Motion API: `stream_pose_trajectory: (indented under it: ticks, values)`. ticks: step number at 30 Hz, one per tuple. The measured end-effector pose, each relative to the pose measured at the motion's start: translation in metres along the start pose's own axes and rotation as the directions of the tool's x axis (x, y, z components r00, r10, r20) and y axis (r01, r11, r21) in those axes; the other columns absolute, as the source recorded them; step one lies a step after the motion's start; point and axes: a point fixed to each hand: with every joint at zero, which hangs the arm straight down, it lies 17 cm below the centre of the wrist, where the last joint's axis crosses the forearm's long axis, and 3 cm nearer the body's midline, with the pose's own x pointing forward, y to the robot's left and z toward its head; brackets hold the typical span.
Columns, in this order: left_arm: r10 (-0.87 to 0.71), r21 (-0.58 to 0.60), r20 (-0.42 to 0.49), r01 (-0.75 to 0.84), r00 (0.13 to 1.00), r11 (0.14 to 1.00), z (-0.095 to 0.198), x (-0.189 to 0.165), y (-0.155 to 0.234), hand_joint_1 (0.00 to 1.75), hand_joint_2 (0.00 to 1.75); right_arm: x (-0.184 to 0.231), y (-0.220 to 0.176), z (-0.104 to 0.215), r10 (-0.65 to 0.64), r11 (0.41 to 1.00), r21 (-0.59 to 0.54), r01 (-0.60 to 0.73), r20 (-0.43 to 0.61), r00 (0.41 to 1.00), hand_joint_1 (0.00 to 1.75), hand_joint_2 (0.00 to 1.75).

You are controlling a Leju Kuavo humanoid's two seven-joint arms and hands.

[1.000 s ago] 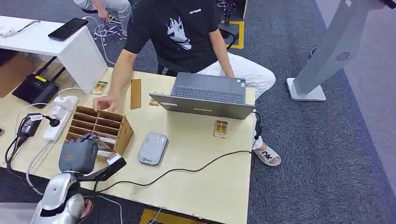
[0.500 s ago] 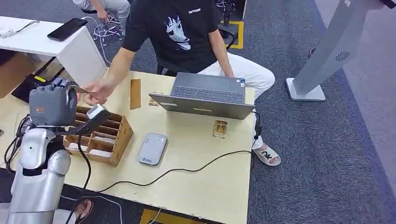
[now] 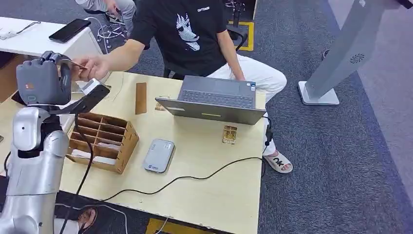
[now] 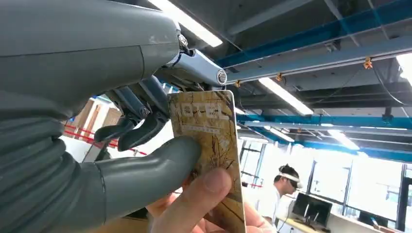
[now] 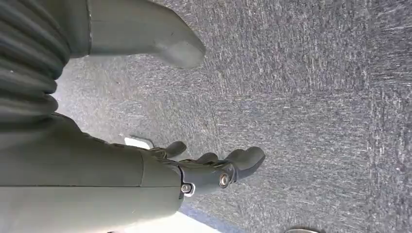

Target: Pass the card to the sensor for recognition and then transmit it.

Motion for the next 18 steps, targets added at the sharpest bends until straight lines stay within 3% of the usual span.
stream_pose_trajectory:
  ticks: [3,4,5,18]
  values:
    - [0.007,-0.007,0.015,-0.007,1.0,1.0,0.001,0.009,-0.005,1.75,1.75,0.0,0.0,0.0,0.001,1.0,0.002,-0.001,0.001,1.0,0.0,1.75]
    - [0.01,-0.009,0.017,-0.009,1.0,1.0,0.001,0.01,-0.006,0.49,1.75,0.0,0.0,0.0,0.001,1.0,0.002,-0.001,0.002,1.0,0.0,1.75]
    - [0.012,-0.01,0.018,-0.012,1.0,1.0,0.002,0.011,-0.007,0.0,1.75,0.0,0.0,0.0,0.001,1.0,0.002,-0.001,0.002,1.0,0.0,1.75]
    - [0.077,-0.012,0.009,-0.077,0.997,0.997,0.015,0.024,-0.016,0.0,1.75,-0.002,0.0,0.0,-0.007,1.0,0.0,0.007,-0.012,1.0,0.0,1.75]
